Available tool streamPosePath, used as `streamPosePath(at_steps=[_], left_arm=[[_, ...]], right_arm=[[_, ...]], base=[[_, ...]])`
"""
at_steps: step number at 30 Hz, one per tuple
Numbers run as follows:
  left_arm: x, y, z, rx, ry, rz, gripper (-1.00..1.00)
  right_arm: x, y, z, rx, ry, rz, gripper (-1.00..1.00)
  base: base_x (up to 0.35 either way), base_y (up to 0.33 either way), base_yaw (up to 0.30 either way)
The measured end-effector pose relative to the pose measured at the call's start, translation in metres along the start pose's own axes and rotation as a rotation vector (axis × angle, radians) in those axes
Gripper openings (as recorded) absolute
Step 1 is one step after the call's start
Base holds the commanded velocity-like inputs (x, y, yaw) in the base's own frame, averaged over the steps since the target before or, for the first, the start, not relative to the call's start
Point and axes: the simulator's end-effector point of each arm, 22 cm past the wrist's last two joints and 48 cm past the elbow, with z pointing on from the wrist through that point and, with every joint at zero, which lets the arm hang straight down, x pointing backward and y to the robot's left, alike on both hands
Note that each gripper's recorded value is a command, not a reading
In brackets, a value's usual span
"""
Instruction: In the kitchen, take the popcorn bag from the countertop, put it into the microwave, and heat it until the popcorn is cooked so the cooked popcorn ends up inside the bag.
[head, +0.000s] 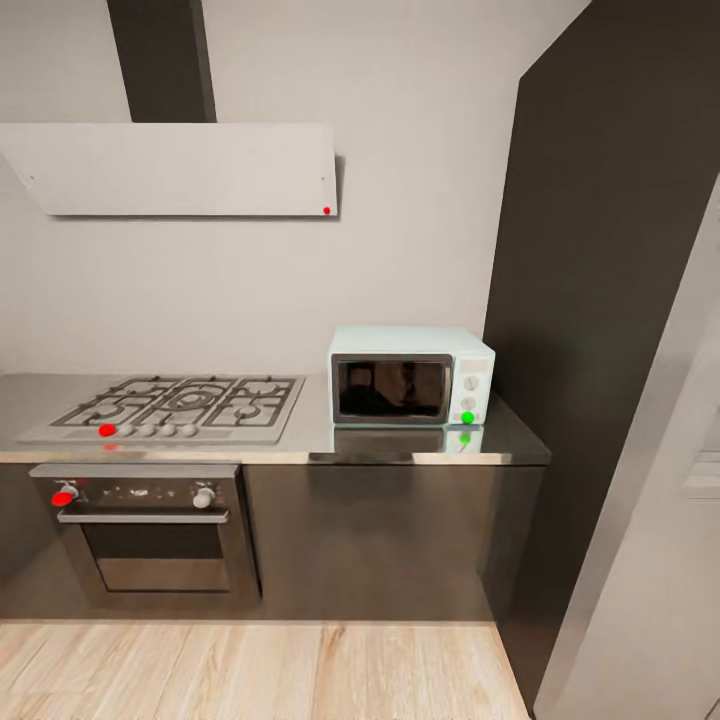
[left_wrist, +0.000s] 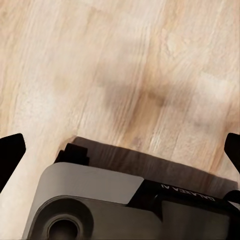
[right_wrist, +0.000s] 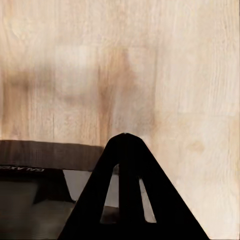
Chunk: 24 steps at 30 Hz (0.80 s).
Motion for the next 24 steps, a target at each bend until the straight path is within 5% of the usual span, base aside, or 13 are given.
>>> streamPosePath(at_steps=[3,24], left_arm=[[0.001,0.003,0.000,-0.005,0.006,0.003,1.00],[-0.010,0.002,0.000,-0.003,-0.012,0.001,1.00]], right_arm=[[0.051,0.000,0.001,0.063,0.028,-0.008,-1.00],[0.053,0.013,0.002,0.046,0.040,-0.007,-1.00]], base=[[-0.001,0.000,0.000],[0.000,0.000,0.000]])
